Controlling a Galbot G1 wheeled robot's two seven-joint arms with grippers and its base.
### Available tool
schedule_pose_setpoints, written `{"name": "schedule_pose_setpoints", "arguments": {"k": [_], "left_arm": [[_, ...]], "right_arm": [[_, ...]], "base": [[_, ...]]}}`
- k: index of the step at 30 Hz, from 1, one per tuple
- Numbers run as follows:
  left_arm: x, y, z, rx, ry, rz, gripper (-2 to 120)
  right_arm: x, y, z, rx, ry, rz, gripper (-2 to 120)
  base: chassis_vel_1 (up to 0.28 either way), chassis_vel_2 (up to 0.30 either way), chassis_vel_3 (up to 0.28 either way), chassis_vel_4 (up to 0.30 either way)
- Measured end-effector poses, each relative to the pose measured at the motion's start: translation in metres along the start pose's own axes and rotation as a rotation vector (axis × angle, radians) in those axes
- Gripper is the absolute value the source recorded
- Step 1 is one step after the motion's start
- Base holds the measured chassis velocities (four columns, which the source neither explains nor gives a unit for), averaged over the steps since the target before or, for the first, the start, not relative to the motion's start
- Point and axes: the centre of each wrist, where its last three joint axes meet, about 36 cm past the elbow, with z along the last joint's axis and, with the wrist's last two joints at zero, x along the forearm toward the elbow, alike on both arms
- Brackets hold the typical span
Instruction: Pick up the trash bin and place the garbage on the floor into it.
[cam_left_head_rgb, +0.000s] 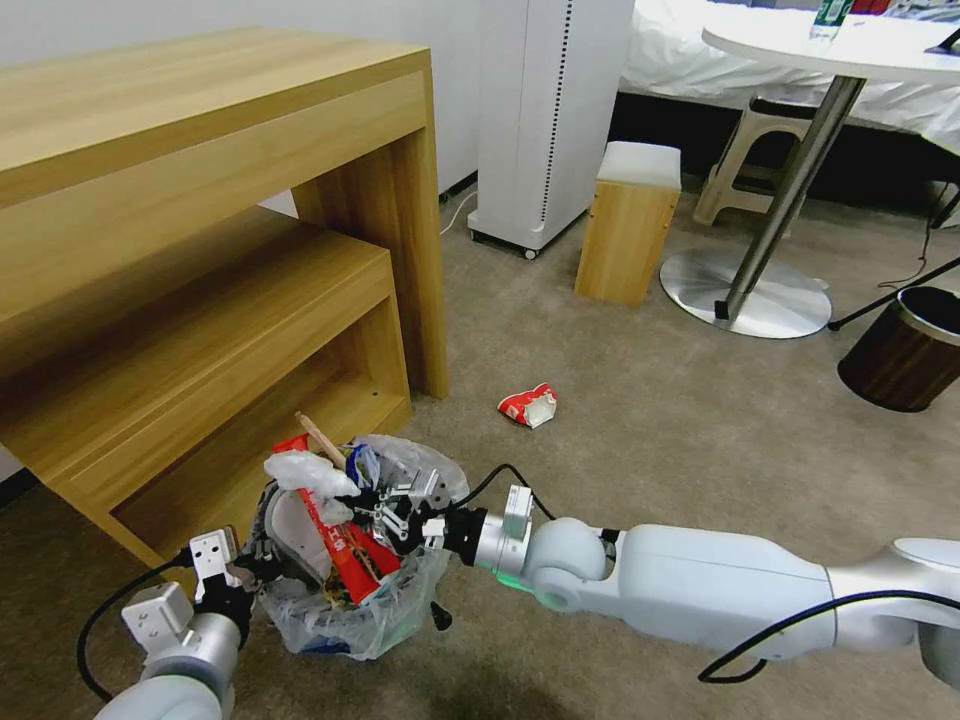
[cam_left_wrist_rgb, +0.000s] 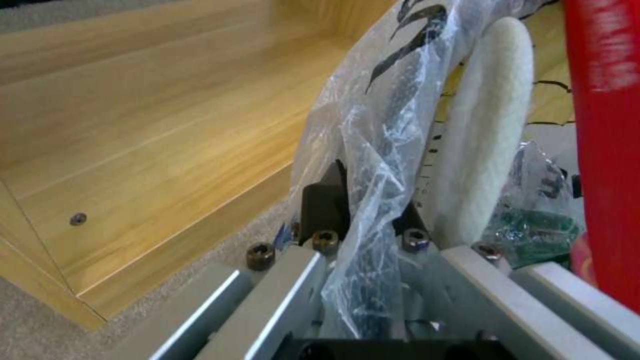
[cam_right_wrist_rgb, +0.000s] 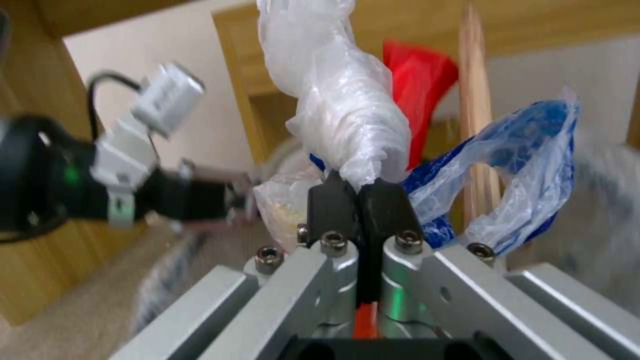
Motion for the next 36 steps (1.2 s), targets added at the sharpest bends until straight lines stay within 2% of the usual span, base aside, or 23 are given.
{"name": "schedule_pose_setpoints", "arguments": {"k": [12,18,22,28,29,32,33,36], "left_arm": [[-0.001,-0.001,0.002,0.005,0.006,0.002,1],[0.000,-0.001,0.003,0.006,0.007,0.002,1],[-0.002,0.000,0.003,0.003,0.008,0.000,1],[-0.007,0.003,0.006,0.003,0.014,-0.007,1],[-0.007,0.003,0.006,0.003,0.014,-0.007,1],[-0.008,0.004,0.006,0.004,0.015,-0.010,1],[-0.008,0.004,0.006,0.004,0.015,-0.010,1],[-0.007,0.004,0.007,0.005,0.018,-0.011,1]], "right_arm": [[0.001,-0.007,0.027,-0.004,0.051,0.049,0],[-0.001,-0.009,0.031,0.000,0.066,0.065,0],[-0.002,-0.001,0.027,-0.017,0.060,0.065,2],[0.000,0.016,0.008,-0.036,0.029,0.038,26],[0.000,0.016,0.008,-0.036,0.029,0.038,26],[0.003,0.020,0.000,-0.037,0.019,0.035,41],[0.003,0.020,0.000,-0.037,0.019,0.035,41],[0.009,0.018,-0.002,-0.034,0.018,0.044,54]], "base": [[0.000,0.000,0.000,0.000],[0.000,0.000,0.000,0.000],[0.000,0.000,0.000,0.000],[0.000,0.000,0.000,0.000],[0.000,0.000,0.000,0.000],[0.000,0.000,0.000,0.000],[0.000,0.000,0.000,0.000],[0.000,0.000,0.000,0.000]]}}
